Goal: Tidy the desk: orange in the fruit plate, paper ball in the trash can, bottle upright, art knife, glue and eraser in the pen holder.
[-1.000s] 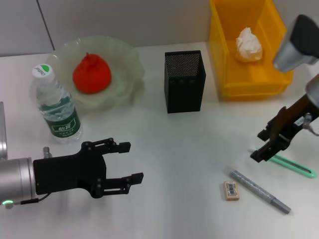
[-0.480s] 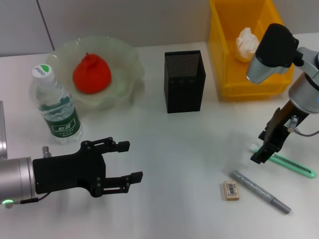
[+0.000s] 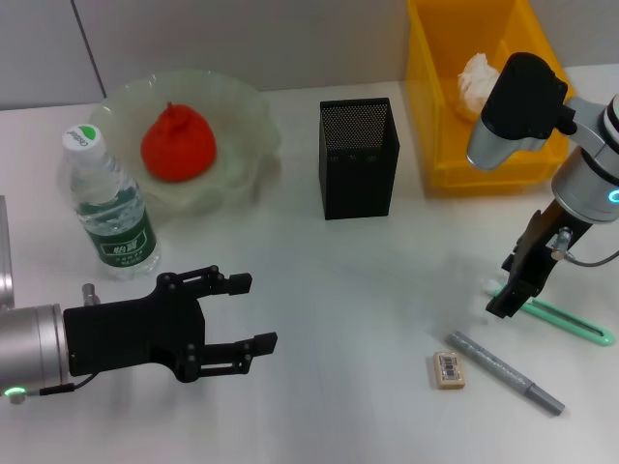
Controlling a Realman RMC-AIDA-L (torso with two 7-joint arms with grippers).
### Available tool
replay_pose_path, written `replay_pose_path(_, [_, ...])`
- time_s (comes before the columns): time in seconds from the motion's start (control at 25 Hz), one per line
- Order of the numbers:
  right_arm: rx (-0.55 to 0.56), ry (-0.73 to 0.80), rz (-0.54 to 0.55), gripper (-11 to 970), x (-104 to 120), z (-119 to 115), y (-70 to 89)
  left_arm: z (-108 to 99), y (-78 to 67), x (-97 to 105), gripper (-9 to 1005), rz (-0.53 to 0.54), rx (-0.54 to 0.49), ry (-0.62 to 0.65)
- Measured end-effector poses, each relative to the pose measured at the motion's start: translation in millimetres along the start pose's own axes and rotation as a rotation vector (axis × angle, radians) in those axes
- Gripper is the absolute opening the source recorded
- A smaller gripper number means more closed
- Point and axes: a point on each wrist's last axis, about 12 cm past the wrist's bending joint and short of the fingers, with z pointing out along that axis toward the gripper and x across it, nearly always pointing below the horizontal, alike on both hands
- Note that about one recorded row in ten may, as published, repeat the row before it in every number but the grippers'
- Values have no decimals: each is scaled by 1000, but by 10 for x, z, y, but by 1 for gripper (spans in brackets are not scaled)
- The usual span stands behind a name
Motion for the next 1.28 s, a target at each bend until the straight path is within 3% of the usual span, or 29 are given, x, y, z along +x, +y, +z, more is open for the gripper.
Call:
replay_pose_path(0.2, [3,4,-2,689,1,19,-1,-5,3,0,802,0,-1,1])
replay_pose_path(0.32, [9,11,-8,567,-1,41,3,-10,7,-2,802,0,-5,-1])
replay_pose_path(0.52, [14,11,-8,513,1,52,3,-19,17,-4,802,-2,-14,-5])
replay_pose_path(1.28, [15,9,-8,420,-3,51,2,-19,21,-2,802,-1,-17,-4])
